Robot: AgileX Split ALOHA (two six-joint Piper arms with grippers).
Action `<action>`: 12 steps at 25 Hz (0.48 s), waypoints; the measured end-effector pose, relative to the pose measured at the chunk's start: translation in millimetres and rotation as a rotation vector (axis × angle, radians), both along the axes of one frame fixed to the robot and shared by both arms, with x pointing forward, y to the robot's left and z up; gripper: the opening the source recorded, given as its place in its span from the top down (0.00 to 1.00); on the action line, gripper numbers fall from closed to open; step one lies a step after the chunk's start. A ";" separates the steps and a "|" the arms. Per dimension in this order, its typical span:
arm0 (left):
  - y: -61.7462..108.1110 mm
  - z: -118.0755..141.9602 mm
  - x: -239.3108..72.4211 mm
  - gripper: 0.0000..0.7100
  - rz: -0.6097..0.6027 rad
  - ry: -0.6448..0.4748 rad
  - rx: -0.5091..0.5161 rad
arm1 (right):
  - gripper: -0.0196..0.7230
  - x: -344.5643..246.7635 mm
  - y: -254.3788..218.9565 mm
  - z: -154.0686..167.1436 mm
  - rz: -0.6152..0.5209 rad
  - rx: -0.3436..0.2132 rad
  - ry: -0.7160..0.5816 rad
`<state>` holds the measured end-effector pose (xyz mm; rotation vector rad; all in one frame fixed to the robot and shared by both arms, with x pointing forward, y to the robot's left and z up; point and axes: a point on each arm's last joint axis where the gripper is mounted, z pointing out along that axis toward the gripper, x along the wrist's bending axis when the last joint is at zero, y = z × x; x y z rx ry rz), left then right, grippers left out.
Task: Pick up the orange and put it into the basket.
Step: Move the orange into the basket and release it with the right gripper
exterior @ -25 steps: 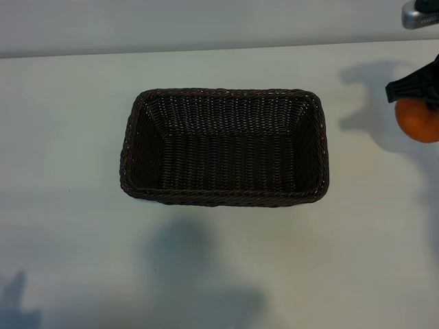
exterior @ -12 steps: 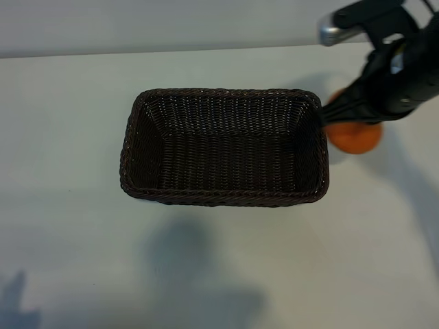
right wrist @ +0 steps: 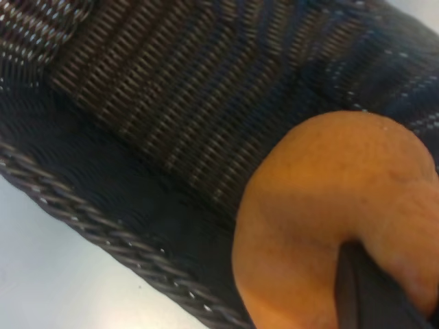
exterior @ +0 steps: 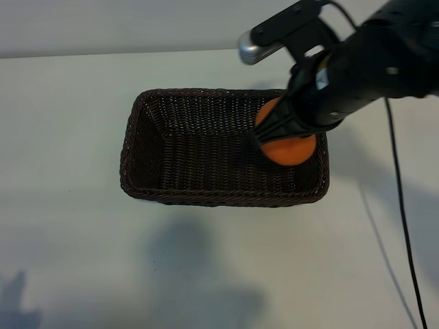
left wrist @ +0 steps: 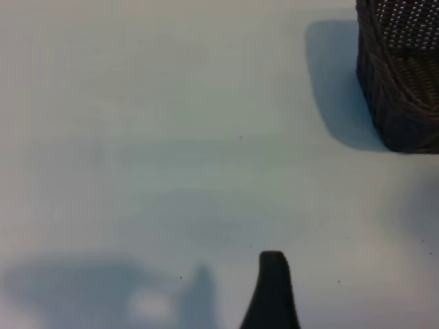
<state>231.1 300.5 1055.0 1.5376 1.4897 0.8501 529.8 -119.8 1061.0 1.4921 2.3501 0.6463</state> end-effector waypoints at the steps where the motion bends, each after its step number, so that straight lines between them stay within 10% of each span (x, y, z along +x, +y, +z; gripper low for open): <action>1: 0.0 0.0 0.0 0.17 0.000 0.000 0.000 | 0.89 3.4 2.5 -3.4 0.001 -0.004 0.007; 12: 0.0 0.0 0.0 0.17 0.000 0.000 0.000 | 0.89 36.5 24.5 -41.6 0.025 -0.053 0.067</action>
